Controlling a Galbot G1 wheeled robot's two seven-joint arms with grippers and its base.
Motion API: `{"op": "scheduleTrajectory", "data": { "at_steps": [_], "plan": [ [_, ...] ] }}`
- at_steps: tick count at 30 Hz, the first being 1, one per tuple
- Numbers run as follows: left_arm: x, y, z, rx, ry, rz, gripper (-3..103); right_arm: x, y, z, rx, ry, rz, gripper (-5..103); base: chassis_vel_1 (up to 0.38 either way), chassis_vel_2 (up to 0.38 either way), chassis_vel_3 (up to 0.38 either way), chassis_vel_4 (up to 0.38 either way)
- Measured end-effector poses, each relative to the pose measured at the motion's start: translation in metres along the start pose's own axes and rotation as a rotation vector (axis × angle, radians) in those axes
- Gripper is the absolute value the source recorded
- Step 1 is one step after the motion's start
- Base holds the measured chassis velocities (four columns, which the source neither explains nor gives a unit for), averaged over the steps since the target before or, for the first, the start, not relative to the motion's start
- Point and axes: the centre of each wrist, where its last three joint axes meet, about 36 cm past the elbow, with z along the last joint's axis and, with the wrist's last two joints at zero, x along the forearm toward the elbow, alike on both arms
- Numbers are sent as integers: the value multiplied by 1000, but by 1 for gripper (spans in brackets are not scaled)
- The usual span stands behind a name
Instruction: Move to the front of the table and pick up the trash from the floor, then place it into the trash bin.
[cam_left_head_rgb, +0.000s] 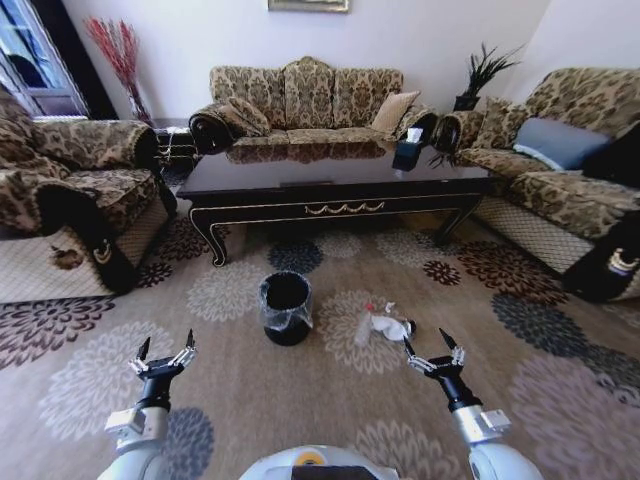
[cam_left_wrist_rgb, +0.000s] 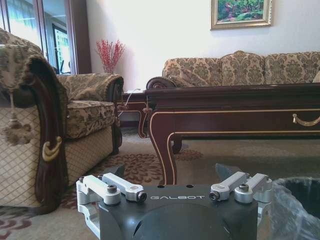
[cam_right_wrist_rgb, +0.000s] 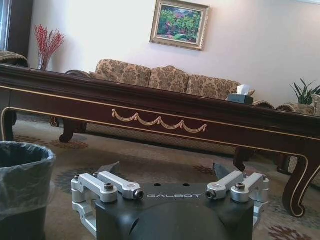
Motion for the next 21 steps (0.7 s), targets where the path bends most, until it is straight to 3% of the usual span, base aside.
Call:
{"op": "scheduleTrajectory", "data": {
  "at_steps": [11,16,21],
  "plan": [
    [-4,-4,-3,-18,-1,28,100,0,1,4,7,6,15,100,-226,228,211,-226],
    [-16,-16,-11,-36,2,86,100,1,1,7,22,11,13,100,-73,72,68,-61],
    [-33,-37,-26,-43,58,160,100,4,1,10,23,18,16,100,0,0,0,0]
  ]
}}
